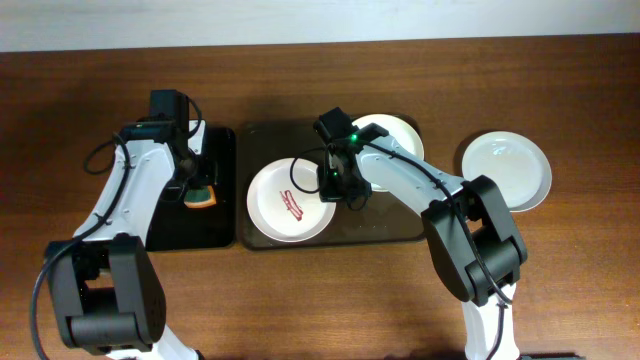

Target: Clean dirty plates on tray and stack at the side

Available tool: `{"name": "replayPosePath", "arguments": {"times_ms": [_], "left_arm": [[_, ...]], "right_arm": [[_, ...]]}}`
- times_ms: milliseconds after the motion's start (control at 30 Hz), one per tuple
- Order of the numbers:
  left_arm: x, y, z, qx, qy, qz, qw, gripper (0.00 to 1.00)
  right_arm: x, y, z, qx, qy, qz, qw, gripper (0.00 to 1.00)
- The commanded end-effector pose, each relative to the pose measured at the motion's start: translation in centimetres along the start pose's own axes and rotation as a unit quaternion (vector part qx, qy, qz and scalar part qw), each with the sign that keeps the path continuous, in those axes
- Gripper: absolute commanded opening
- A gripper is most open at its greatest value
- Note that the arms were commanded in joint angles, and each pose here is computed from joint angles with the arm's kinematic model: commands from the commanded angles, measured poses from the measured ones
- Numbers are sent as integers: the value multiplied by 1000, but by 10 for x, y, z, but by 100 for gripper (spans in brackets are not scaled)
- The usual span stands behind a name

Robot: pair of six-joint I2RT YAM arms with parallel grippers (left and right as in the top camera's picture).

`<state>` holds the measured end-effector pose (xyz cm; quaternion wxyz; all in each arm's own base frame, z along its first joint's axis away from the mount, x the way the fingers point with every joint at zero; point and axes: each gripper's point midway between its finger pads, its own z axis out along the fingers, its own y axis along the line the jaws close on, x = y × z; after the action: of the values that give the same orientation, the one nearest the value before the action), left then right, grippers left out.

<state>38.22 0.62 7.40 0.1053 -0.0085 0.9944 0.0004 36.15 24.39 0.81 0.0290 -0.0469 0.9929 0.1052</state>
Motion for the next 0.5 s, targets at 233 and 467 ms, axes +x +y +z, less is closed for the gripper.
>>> {"name": "replayPosePath", "arguments": {"times_ms": [233,467], "left_arm": [[-19,-102,-20,131,-51,39,989,0],[-1,-139,5,142,4,-20,990,0]], "right_arm": [[4,-5,5,17,7,0,1000,4],[5,-6,5,17,8,1,1000,4]]}}
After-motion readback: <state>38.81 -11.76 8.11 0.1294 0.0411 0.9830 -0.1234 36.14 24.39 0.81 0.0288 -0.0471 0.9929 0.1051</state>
